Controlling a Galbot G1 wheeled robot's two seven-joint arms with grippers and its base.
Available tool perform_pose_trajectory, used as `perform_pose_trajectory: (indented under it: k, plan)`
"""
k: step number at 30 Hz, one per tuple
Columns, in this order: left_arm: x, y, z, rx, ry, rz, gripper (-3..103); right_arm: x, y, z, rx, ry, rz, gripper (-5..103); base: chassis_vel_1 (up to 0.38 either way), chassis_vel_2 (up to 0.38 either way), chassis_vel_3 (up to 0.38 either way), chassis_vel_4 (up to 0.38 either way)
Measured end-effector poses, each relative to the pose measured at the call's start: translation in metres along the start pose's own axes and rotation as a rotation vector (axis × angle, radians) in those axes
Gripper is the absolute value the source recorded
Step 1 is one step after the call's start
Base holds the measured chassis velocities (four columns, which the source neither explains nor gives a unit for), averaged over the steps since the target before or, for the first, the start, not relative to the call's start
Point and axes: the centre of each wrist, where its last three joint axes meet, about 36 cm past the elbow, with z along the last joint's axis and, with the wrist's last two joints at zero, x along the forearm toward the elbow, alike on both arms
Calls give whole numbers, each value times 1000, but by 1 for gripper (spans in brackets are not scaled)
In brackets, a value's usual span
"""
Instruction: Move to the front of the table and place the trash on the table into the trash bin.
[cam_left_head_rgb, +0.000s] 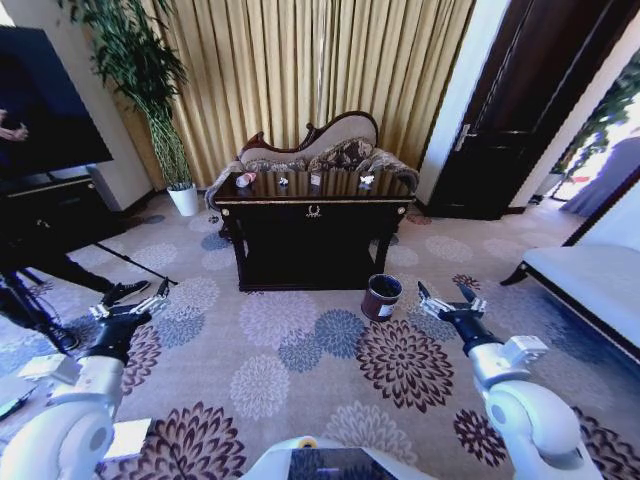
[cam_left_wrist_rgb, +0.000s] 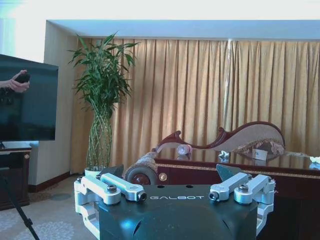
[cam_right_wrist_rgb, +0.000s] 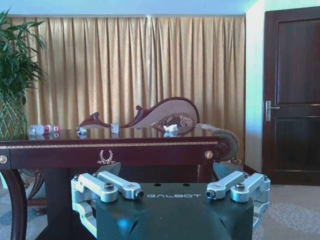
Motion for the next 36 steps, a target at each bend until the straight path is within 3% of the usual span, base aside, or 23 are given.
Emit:
perform_pose_trajectory:
  k: [36]
  plan:
    - [2,1,7,7,5,-6,100,0,0,1,-10,-4,0,100,0,0,0,0]
